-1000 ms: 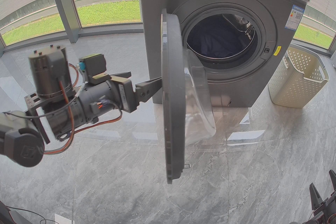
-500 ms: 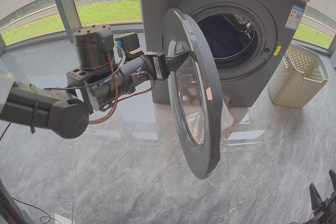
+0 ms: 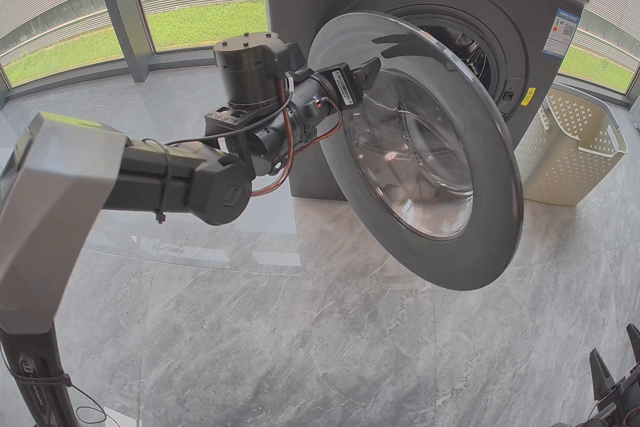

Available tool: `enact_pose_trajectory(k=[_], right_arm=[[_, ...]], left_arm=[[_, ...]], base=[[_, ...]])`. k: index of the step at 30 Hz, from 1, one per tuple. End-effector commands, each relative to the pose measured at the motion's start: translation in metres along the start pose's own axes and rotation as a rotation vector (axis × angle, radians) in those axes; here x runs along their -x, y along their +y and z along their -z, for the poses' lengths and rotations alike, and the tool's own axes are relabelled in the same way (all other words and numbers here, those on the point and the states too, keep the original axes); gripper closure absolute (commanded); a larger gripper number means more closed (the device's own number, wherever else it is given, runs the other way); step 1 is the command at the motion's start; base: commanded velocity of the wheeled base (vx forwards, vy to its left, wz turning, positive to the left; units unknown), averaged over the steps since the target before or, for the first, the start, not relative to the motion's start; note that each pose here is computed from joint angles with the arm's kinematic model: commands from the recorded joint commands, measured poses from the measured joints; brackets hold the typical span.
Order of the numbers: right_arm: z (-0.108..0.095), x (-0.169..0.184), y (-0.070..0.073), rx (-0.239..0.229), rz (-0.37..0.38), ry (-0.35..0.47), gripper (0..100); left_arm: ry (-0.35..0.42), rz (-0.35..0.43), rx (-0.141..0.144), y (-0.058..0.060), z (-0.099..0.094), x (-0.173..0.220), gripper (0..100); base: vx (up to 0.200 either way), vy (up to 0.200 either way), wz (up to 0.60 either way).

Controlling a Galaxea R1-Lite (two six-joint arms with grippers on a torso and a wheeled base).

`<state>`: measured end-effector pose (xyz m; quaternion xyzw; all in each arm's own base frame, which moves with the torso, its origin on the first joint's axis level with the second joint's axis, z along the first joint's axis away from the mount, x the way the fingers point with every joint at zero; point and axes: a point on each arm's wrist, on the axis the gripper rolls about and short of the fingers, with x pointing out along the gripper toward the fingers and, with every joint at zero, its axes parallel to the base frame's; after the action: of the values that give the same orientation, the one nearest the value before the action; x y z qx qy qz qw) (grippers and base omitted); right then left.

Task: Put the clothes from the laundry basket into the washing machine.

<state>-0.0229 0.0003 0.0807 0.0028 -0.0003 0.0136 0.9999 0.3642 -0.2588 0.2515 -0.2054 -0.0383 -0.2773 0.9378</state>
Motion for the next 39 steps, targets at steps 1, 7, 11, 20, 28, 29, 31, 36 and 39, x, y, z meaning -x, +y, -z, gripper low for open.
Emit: enact_pose_trajectory(k=[1, 7, 11, 20, 28, 29, 31, 36, 39], right_arm=[[0.005, 0.000, 0.000, -0.001, 0.000, 0.002, 0], [0.005, 0.000, 0.000, -0.002, 0.000, 0.001, 0], [0.005, 0.000, 0.000, -0.002, 0.001, 0.002, 0], [0.005, 0.000, 0.000, 0.001, 0.004, 0.001, 0], [0.005, 0.000, 0.000, 0.002, 0.001, 0.001, 0], [0.005, 0.000, 0.000, 0.004, 0.001, 0.001, 0], [0.005, 0.000, 0.000, 0.004, 0.000, 0.001, 0], [0.005, 0.000, 0.000, 0.002, 0.000, 0.001, 0], [0.005, 0.000, 0.000, 0.006, -0.002, 0.001, 0]], left_arm=[[0.033, -0.017, 0.019, 0.005, 0.024, -0.014, 0], [0.030, -0.026, 0.026, 0.005, 0.023, -0.013, 0], [0.039, -0.039, 0.025, 0.005, 0.021, -0.006, 0], [0.203, -0.003, 0.001, -0.021, -0.014, 0.153, 0], [0.179, -0.033, -0.157, 0.011, -0.028, 0.314, 0], [0.171, -0.050, -0.174, 0.015, -0.027, 0.322, 0], [0.147, -0.103, -0.224, 0.027, -0.022, 0.346, 0], [0.060, -0.211, -0.294, 0.045, -0.005, 0.402, 0], [0.045, -0.297, -0.325, 0.050, 0.007, 0.425, 0]], base=[[0.000, 0.000, 0.00], [0.000, 0.000, 0.00], [0.000, 0.000, 0.00], [0.000, 0.000, 0.00], [0.000, 0.000, 0.00], [0.000, 0.000, 0.00], [0.000, 0.000, 0.00], [0.000, 0.000, 0.00], [0.000, 0.000, 0.00]])
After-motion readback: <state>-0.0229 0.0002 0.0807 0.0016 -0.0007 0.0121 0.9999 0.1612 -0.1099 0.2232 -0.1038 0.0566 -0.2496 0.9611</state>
